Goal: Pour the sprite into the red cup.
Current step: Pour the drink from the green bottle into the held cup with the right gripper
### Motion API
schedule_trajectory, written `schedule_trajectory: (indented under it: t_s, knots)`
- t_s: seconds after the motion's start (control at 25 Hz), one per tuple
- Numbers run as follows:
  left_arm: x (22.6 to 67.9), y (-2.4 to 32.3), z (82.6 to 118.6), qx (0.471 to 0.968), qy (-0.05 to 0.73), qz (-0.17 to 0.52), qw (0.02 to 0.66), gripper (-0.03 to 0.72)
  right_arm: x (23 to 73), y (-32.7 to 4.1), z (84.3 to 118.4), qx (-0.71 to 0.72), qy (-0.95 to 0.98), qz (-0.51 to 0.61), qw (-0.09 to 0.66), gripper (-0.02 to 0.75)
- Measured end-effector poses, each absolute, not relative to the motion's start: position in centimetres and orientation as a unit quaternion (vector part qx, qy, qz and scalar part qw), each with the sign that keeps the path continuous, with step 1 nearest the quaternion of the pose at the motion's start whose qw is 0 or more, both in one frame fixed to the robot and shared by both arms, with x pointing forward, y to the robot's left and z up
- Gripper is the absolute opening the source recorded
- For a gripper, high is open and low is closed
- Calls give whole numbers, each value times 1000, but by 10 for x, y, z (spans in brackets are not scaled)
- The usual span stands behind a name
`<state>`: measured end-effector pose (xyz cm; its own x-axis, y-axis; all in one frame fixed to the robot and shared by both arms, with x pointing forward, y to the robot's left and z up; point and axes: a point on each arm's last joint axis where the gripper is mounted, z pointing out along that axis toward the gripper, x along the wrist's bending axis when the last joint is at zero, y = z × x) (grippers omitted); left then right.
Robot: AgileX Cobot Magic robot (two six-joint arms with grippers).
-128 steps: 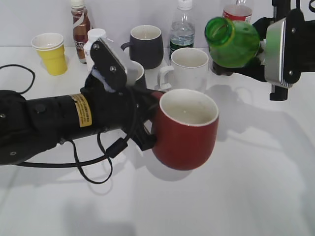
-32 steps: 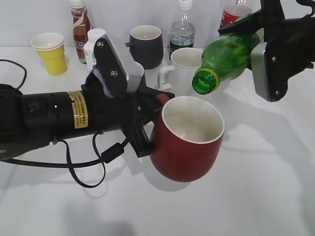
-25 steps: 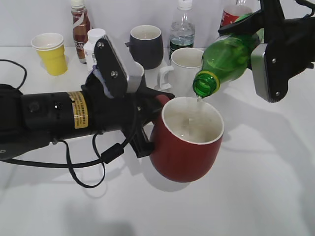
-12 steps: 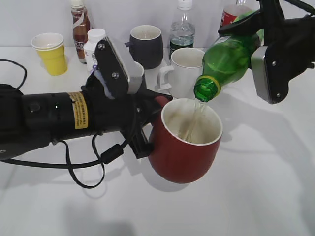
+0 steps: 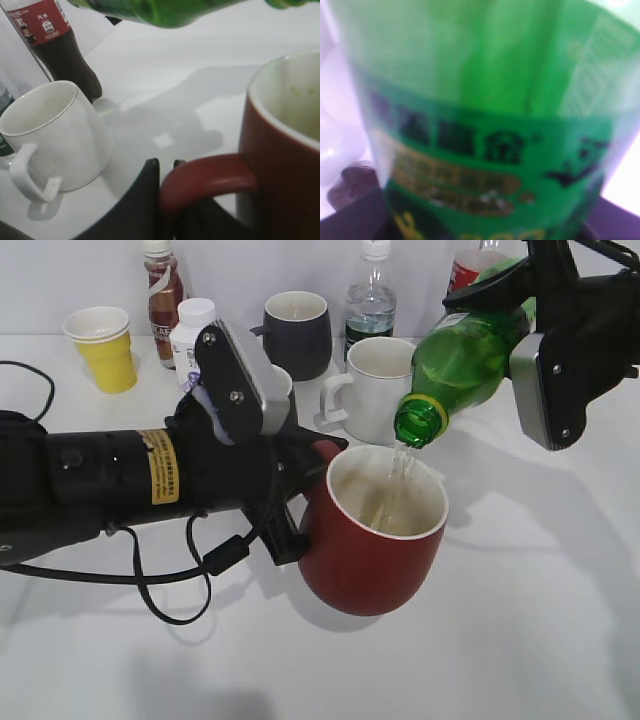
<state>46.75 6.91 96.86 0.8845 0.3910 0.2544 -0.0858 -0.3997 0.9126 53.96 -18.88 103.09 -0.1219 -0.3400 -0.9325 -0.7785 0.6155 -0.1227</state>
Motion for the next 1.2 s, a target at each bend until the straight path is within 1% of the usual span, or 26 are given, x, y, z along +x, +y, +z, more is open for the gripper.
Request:
schedule_trajectory:
  t_s: [1.2]
  knots:
    - [467,69,968,808,93,221,539,50,540,-189,1032,-388,717,200,543,392]
